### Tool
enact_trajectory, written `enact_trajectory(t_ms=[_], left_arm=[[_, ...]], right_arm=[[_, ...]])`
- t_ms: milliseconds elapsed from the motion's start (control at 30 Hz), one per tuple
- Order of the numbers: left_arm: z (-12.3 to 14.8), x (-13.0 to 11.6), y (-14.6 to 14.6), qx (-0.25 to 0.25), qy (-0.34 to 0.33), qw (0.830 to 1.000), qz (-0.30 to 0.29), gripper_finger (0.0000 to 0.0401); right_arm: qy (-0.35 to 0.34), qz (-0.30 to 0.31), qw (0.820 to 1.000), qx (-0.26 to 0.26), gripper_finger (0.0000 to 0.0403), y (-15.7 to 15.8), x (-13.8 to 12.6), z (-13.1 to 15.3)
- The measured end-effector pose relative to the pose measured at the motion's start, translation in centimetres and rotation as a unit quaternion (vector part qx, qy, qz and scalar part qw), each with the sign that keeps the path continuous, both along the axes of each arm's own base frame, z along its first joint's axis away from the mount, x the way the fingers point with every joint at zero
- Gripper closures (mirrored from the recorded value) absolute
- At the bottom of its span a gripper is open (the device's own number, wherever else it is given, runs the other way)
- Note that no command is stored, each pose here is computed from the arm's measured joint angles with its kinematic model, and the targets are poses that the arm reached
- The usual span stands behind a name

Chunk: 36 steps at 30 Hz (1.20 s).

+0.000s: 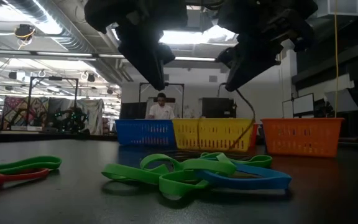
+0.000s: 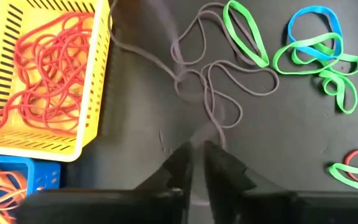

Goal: Sort rubber bands into baskets
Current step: Put the violet rubber band into the pink basket

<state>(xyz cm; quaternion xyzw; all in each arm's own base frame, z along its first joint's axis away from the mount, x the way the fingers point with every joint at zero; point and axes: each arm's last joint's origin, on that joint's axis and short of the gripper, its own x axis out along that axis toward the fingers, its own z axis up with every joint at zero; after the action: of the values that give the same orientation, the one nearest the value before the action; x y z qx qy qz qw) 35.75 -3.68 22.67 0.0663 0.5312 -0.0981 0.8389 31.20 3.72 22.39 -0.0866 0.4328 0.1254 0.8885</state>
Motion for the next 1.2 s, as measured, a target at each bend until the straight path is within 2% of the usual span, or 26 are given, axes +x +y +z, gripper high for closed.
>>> enact_trajectory(t_ms=[100,367,567,833,967,1133,1200], left_arm=[[0.0,0.0,0.0,0.0,0.0,1.0,0.002,0.0394],[0.0,0.0,0.0,-0.002,0.0,1.0,0.005,0.0399],[0.0,0.0,0.0,-0.002,0.0,1.0,0.005,0.0398],[0.0,0.0,0.0,0.0,0.0,1.0,-0.004,0.0393],[0.0,0.0,0.0,0.001,0.0,1.0,-0.005,0.0398],[0.0,0.0,0.0,0.001,0.0,1.0,-0.005,0.0395],[0.0,0.0,0.0,0.001,0.0,1.0,-0.005,0.0393]], right_arm=[[-0.012,-0.01,1.0,-0.012,0.0402,-0.1,0.2,0.2],[-0.013,-0.039,0.996,-0.079,0.0402,-1.4,0.9,3.4],[0.027,-0.073,0.988,-0.133,0.0402,-4.2,0.6,6.0],[0.077,-0.164,0.962,-0.204,0.0402,-9.4,-0.5,7.3],[0.085,-0.206,0.951,-0.215,0.0402,-12.4,-1.2,7.4],[0.091,-0.261,0.938,-0.21,0.0402,-15.9,-2.3,7.5],[0.092,-0.271,0.938,-0.194,0.0402,-16.9,-2.8,7.5]])
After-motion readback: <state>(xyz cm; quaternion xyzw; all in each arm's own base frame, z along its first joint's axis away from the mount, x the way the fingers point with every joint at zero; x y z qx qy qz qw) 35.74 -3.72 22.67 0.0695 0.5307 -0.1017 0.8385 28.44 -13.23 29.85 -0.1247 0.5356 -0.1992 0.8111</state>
